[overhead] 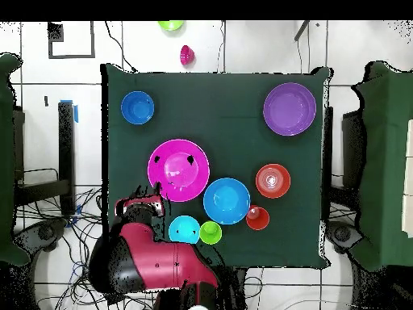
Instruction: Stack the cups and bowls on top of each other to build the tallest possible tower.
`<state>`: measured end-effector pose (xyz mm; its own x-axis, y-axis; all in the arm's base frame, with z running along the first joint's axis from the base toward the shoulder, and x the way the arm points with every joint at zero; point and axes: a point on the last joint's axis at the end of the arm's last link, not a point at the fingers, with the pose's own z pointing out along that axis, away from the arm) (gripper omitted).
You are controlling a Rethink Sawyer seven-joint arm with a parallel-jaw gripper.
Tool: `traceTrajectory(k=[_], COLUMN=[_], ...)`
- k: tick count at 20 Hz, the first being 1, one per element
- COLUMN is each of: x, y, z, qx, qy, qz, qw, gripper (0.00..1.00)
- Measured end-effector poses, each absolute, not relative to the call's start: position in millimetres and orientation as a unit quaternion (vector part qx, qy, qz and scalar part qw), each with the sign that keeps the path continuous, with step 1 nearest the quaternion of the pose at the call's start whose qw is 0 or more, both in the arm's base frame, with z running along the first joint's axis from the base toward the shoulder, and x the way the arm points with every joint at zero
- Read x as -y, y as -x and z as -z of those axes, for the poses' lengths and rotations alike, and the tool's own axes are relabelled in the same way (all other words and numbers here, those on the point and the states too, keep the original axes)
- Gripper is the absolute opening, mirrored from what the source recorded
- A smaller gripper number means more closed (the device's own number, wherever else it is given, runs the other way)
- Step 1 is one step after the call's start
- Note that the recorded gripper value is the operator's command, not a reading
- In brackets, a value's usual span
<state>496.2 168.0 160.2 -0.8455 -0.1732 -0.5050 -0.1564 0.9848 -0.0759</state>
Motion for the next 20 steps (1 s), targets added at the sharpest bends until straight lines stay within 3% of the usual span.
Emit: traceTrajectory(k=[5, 12, 20], x=[-165.7, -158.5, -153.4], y=[-477.9, -455.8, -448.9], z=[-115.2, -75.5, -100.4], qx=[-0.955, -0.968, -0.988], qy=[0.102, 0.097, 0.092], qz=[0.016, 0.013, 0.015], qw=[0.277, 0.229, 0.125], gripper=[1.00, 1.00, 1.00])
